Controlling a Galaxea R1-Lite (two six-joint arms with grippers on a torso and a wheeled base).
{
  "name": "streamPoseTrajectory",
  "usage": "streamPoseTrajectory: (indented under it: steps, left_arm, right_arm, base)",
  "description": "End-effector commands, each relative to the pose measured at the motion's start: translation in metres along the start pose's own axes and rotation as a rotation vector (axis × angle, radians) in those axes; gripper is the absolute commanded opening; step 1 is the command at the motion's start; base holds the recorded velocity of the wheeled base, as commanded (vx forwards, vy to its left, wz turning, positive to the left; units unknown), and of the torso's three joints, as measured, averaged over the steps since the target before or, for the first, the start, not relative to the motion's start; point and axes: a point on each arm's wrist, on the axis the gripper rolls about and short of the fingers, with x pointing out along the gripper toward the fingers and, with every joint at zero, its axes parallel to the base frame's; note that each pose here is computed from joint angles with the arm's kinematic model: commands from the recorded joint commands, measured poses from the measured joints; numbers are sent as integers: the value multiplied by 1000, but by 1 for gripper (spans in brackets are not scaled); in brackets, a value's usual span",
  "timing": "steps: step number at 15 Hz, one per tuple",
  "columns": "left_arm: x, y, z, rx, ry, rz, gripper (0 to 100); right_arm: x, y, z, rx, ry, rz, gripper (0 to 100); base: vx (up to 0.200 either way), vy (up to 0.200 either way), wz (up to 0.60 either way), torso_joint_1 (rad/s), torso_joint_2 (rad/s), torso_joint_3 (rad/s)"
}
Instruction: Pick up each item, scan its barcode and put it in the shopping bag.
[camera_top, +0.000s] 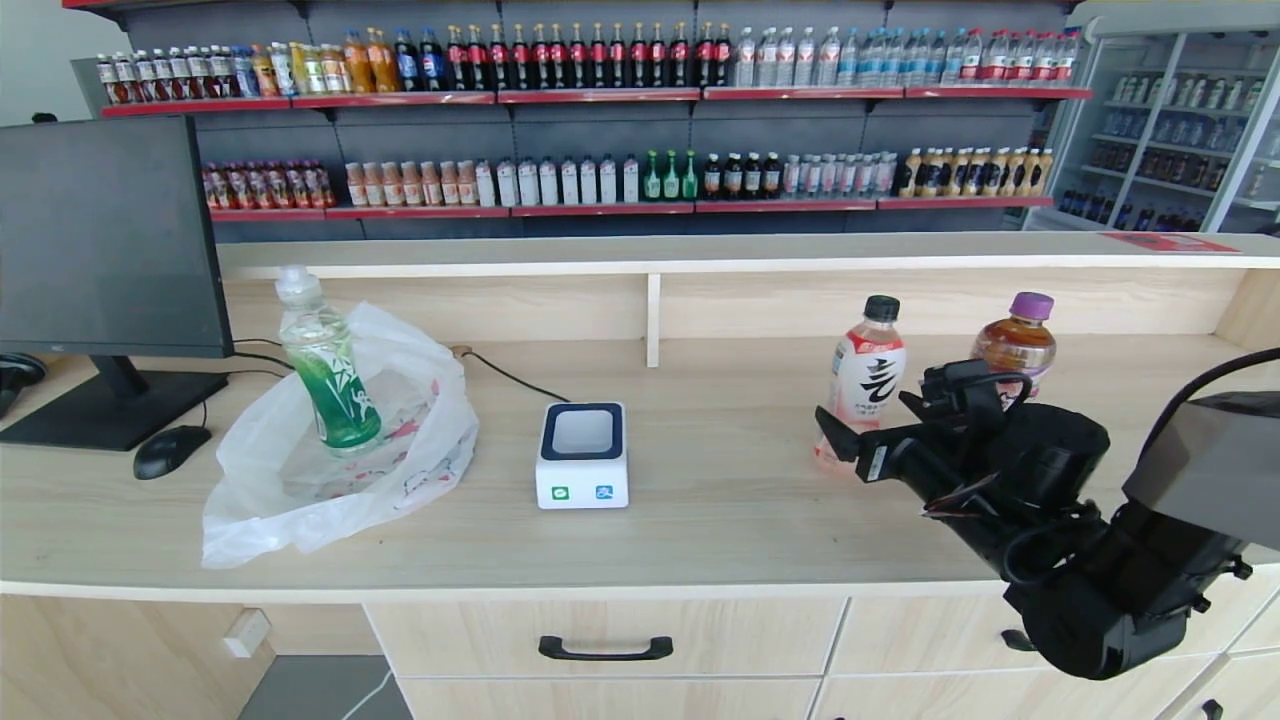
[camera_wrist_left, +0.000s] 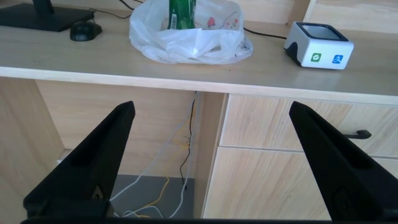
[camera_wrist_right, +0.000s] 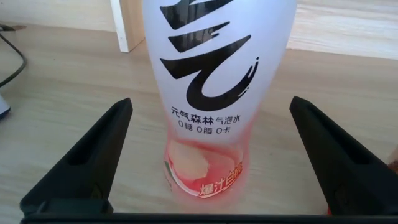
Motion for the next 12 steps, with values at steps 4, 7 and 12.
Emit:
streamPoseTrajectory:
  steps: [4, 7, 12]
  left_arm:
    - [0, 0, 0, -3, 1, 2, 100]
    - [0, 0, 0, -4, 1, 2, 100]
    - [0, 0, 0, -6, 1, 2, 100]
  right_arm:
    - [19, 3, -18, -1, 10, 3, 100]
    - [28, 9, -21, 0, -2, 15, 100]
    - [40, 4, -16, 2, -49, 1, 100]
  base:
    - [0, 0, 0, 0, 0, 0]
    - [0, 0, 0, 0, 0, 0]
    - [0, 0, 0, 0, 0, 0]
